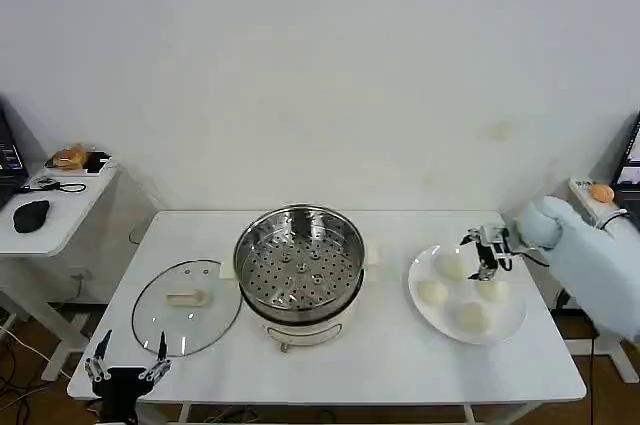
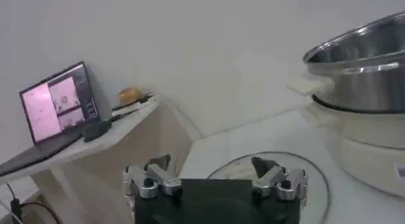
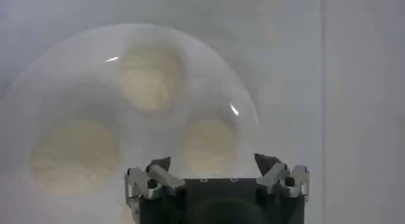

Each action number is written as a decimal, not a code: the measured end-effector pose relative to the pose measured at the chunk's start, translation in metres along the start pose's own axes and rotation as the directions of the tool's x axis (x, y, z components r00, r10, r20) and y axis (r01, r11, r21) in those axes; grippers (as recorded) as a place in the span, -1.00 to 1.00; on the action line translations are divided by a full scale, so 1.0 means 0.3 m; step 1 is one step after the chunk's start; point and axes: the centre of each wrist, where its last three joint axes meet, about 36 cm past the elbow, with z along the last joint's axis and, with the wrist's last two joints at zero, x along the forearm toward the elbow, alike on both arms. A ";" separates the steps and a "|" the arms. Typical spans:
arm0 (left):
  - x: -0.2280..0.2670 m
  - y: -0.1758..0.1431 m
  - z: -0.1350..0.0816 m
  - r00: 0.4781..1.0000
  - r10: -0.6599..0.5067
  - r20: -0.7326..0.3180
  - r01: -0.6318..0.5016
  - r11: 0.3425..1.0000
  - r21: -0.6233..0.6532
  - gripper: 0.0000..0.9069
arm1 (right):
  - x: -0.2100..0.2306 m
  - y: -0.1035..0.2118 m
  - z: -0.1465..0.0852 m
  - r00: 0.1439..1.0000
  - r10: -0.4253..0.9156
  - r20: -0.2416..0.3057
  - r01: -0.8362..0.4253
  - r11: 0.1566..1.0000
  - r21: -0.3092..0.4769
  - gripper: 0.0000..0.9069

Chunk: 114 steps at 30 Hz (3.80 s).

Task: Take steamed baozi put them in steamer then cover it.

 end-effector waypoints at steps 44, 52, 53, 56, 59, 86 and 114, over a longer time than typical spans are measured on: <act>-0.014 0.013 0.018 1.000 -0.009 -0.006 0.009 1.000 0.001 1.00 | -0.142 -0.060 -0.061 0.996 -0.051 -0.071 0.053 0.998 0.032 0.31; -0.011 0.013 0.012 1.000 -0.005 -0.002 0.005 1.000 0.000 1.00 | -0.059 -0.086 -0.062 0.998 -0.035 -0.053 0.038 0.998 0.049 0.31; -0.011 0.013 0.011 1.000 -0.004 -0.001 0.004 1.000 0.000 1.00 | -0.039 -0.091 -0.064 0.998 -0.029 -0.050 0.032 0.998 0.053 0.31; -0.007 0.013 0.008 1.000 -0.002 0.000 0.002 1.000 -0.001 1.00 | 0.037 -0.112 -0.070 0.999 -0.006 -0.038 0.008 0.998 0.068 0.31; -0.006 0.010 0.003 1.000 0.002 0.003 -0.002 1.000 0.001 1.00 | 0.129 -0.136 -0.082 0.999 0.027 -0.022 -0.025 0.996 0.090 0.31; -0.006 0.021 -0.022 1.000 -0.004 0.018 0.004 1.000 0.027 1.00 | 0.526 -0.371 -0.796 0.962 0.083 0.261 -0.199 0.864 0.462 0.31; -0.025 0.052 -0.005 0.999 -0.046 0.009 0.046 0.998 0.032 1.00 | 0.186 -0.337 -1.226 0.968 -0.046 0.249 -0.196 0.486 0.852 0.31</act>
